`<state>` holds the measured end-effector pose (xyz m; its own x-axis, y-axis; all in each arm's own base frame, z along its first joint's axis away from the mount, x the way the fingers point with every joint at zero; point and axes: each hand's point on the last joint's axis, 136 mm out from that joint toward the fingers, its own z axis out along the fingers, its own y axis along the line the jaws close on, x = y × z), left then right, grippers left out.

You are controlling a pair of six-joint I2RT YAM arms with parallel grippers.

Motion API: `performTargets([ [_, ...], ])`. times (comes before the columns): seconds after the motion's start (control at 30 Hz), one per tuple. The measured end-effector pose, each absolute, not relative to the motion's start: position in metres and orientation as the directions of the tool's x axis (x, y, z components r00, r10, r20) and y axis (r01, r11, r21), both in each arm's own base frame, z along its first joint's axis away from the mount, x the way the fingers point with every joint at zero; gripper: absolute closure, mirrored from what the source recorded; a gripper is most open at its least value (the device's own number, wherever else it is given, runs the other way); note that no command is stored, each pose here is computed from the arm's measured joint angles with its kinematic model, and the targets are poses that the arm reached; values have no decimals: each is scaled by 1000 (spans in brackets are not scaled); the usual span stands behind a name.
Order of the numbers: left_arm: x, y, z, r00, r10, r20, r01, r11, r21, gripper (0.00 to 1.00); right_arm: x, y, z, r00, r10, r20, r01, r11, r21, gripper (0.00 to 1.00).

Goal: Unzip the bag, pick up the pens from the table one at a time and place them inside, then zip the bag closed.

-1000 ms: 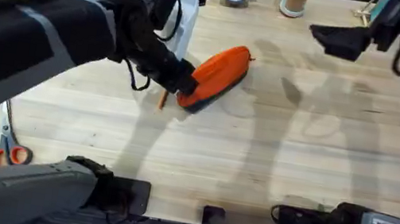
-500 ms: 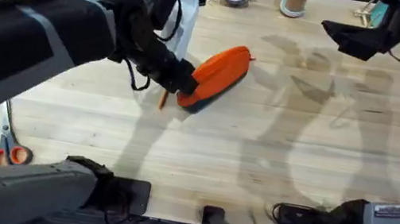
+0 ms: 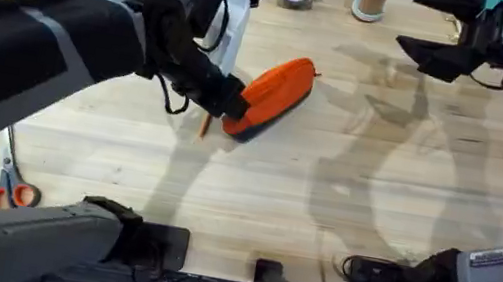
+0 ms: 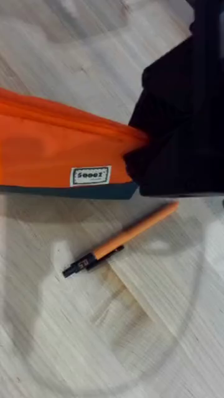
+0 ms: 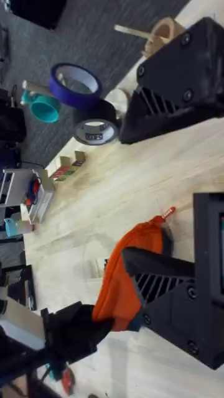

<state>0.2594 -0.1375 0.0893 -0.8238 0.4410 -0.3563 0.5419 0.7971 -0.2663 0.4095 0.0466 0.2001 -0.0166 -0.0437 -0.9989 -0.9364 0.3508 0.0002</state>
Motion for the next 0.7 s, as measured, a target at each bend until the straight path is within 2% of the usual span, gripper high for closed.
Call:
performTargets([
  [0.33, 259, -138, 89, -824, 441, -357, 542, 797, -266, 959, 412, 63, 181, -62, -36, -997, -948, 314, 48, 6],
  [0.7, 259, -138, 89, -824, 441, -356, 542, 797, -266, 959, 416, 86, 168, -87, -105, -991, -949, 312, 50, 5],
])
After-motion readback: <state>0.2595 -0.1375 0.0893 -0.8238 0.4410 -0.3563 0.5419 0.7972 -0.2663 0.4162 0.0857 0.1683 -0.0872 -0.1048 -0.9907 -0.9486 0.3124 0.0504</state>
